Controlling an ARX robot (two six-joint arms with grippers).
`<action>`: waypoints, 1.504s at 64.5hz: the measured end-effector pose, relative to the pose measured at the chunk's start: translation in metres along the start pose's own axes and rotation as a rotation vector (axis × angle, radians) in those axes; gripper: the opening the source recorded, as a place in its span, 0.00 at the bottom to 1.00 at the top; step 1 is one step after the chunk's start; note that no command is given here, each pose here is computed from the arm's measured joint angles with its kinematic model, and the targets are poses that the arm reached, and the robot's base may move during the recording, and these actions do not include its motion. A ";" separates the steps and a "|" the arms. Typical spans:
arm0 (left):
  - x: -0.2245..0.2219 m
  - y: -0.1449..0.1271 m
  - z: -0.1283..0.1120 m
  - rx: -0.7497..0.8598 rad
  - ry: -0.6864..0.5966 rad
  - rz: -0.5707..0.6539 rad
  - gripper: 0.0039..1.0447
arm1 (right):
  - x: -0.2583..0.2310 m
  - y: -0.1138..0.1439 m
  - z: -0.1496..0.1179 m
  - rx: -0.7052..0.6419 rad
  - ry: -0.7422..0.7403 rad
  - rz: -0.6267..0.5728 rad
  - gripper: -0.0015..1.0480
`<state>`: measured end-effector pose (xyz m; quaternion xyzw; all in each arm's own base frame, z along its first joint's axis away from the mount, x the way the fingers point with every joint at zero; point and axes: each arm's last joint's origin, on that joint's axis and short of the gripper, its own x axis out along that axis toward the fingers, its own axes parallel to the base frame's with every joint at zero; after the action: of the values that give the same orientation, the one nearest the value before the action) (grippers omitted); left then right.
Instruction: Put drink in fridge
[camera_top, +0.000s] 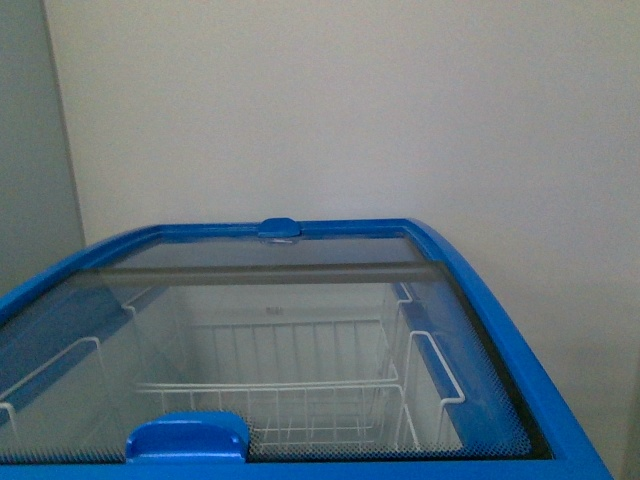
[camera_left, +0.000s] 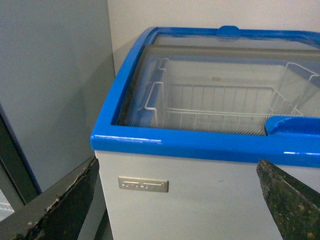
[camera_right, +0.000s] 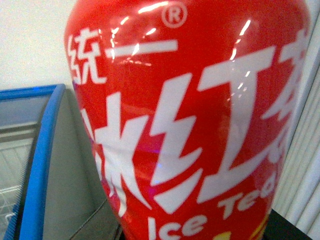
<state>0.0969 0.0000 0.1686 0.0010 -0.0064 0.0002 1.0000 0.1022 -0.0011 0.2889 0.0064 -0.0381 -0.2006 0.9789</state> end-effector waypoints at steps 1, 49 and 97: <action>0.000 0.000 0.000 0.000 0.000 0.000 0.92 | 0.000 0.000 0.000 0.000 0.000 0.000 0.35; 0.105 -0.008 0.062 0.327 -0.050 -0.720 0.92 | 0.000 0.000 0.000 0.000 0.000 0.003 0.35; 0.217 -0.003 0.048 0.948 -0.021 -1.188 0.92 | 0.000 0.000 0.000 0.000 0.000 0.002 0.35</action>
<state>0.3132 -0.0032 0.2195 0.4337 -0.0137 -0.5356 0.7245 0.1022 -0.0008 0.2889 0.0064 -0.0381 -0.1994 0.9791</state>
